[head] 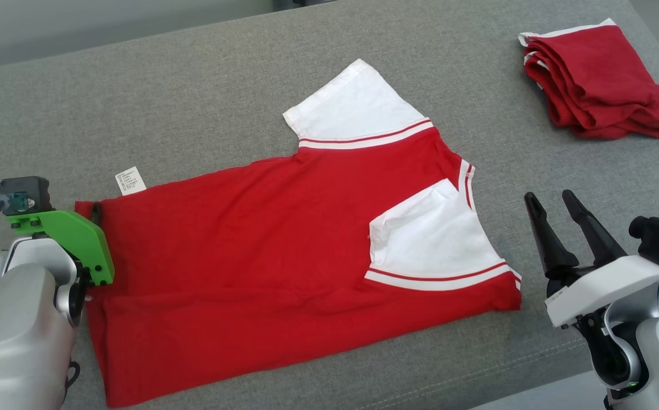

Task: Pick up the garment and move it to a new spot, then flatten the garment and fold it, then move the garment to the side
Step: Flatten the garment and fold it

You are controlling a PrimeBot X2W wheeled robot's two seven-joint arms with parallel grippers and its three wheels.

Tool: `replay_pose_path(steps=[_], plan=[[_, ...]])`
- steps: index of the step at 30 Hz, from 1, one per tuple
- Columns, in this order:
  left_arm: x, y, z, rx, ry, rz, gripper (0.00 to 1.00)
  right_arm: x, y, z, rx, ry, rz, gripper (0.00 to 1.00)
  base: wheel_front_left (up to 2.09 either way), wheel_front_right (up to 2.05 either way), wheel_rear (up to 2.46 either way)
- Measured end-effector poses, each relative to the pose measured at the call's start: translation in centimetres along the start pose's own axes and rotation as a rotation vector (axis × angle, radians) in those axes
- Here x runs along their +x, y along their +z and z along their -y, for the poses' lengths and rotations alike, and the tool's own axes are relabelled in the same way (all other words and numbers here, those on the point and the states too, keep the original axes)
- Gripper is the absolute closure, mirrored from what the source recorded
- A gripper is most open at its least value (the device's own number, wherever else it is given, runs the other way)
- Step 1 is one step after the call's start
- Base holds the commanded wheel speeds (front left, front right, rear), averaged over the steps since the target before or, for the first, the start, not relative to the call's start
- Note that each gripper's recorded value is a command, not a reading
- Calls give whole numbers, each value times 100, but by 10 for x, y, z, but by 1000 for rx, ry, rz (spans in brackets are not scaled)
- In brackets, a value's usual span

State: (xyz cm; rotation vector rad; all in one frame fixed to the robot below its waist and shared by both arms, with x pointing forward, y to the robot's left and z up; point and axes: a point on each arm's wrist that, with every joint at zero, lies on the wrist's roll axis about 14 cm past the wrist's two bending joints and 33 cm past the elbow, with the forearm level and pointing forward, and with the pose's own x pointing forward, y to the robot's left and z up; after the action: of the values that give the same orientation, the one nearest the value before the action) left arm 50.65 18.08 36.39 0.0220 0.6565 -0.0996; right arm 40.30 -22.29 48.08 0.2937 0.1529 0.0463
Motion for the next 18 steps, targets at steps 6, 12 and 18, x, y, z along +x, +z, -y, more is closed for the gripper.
replay_pose_path(steps=[6, 12, 18], plan=[[4, 0, 8, 34, -26, -13, 67, 1, 1, 1, 1, -2, 3, 0, 0, 0, 0], [4, 1, 13, 47, -40, -16, 100, 3, 3, 0, -13, 8, 4, 0, 0, 0, 0], [-2, 13, 13, 2, -48, 73, 100, 20, 21, -7, -72, 48, 24, 0, 0, 0, 0]])
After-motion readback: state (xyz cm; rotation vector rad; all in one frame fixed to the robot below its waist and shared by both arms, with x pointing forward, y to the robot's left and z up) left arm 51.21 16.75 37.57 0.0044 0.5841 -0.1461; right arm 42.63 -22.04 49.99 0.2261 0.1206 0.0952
